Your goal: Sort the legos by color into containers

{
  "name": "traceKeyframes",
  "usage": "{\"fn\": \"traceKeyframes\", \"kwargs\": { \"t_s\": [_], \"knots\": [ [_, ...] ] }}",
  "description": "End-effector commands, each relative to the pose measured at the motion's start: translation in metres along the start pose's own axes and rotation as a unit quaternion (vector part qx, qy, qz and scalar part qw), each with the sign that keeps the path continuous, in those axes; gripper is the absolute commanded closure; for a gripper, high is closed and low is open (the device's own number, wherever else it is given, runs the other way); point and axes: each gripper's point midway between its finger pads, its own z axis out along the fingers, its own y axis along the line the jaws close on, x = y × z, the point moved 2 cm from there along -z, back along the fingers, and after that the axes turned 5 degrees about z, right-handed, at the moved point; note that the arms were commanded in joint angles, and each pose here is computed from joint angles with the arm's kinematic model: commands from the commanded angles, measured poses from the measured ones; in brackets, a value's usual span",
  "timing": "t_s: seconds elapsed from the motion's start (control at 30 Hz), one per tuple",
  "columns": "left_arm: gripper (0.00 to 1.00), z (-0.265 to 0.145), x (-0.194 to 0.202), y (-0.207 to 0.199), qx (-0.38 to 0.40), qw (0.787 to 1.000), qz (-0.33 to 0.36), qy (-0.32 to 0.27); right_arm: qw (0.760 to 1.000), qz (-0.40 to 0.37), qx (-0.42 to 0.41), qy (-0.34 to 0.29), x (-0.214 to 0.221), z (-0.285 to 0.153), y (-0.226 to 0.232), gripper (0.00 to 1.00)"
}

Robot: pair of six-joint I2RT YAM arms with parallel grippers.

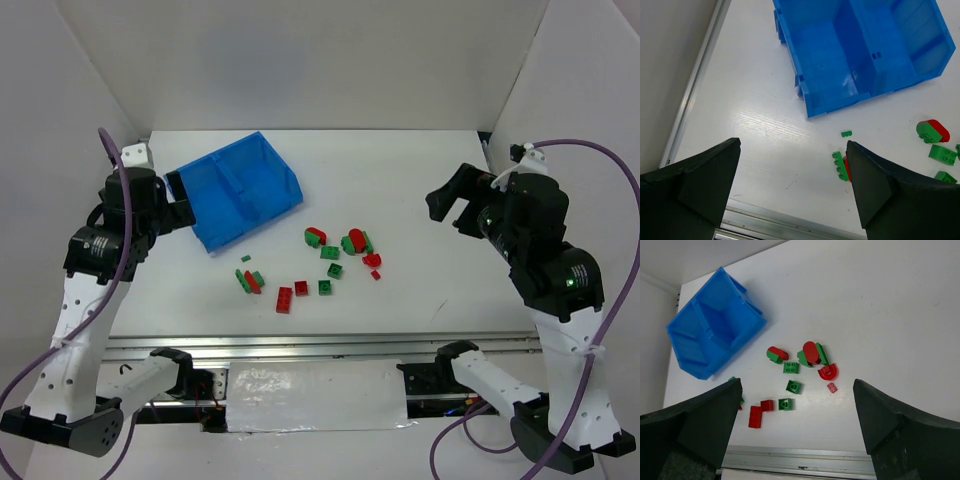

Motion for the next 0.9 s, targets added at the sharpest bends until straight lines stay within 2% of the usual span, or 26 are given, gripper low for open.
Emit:
{"fn": "traceKeyframes", "kwargs": {
  "t_s": [0.0,0.1,0.27,0.37,0.4,0.43,0.47,0.5,0.6,0.7,0.8,0.87],
  "knots": [
    [0.00,0.005,-0.007,-0.002,-0.008,1.000,-0.007,-0.015,1.000,0.010,0.013,-0.018,-0.007,-0.001,-0.002,0.00],
    [0.00,0.006,-0.010,-0.009,0.009,1.000,-0.002,-0.011,0.999,0.011,0.015,-0.027,-0.011,-0.002,-0.002,0.00],
    [0.00,0.017,-0.007,-0.036,0.044,0.999,0.000,0.016,0.999,0.023,0.029,-0.007,0.001,0.009,-0.008,0.01],
    [0.00,0.020,0.013,-0.090,0.062,0.997,0.031,0.033,0.999,0.033,0.040,0.009,0.009,0.018,-0.010,0.00],
    [0.01,0.010,0.026,-0.121,0.084,0.994,0.064,0.036,0.998,0.035,0.042,0.009,0.009,0.018,-0.010,0.00],
    [0.00,0.019,0.044,-0.146,0.089,0.990,0.086,0.062,0.998,0.037,0.050,0.014,0.010,0.020,-0.012,0.01],
    [0.01,0.019,0.056,-0.164,0.100,0.989,0.075,0.079,0.997,0.041,0.059,0.007,0.008,0.020,-0.015,0.00],
    [0.00,0.018,0.080,-0.192,0.127,0.982,0.095,0.106,0.997,0.044,0.061,0.000,0.005,0.017,-0.015,0.00],
    [0.00,0.007,0.127,-0.248,0.186,0.968,0.108,0.132,0.997,0.044,0.059,-0.020,0.000,0.008,-0.018,0.00],
    [0.04,0.005,0.176,-0.285,0.224,0.948,0.135,0.178,0.998,0.038,0.056,-0.017,0.005,0.008,-0.020,0.00],
    [0.12,0.012,0.215,-0.305,0.233,0.934,0.173,0.207,0.998,0.035,0.054,-0.005,0.013,0.011,-0.022,0.00],
    [0.14,0.015,0.230,-0.313,0.234,0.929,0.183,0.219,0.998,0.032,0.054,0.002,0.018,0.013,-0.023,0.00]
  ]
}}
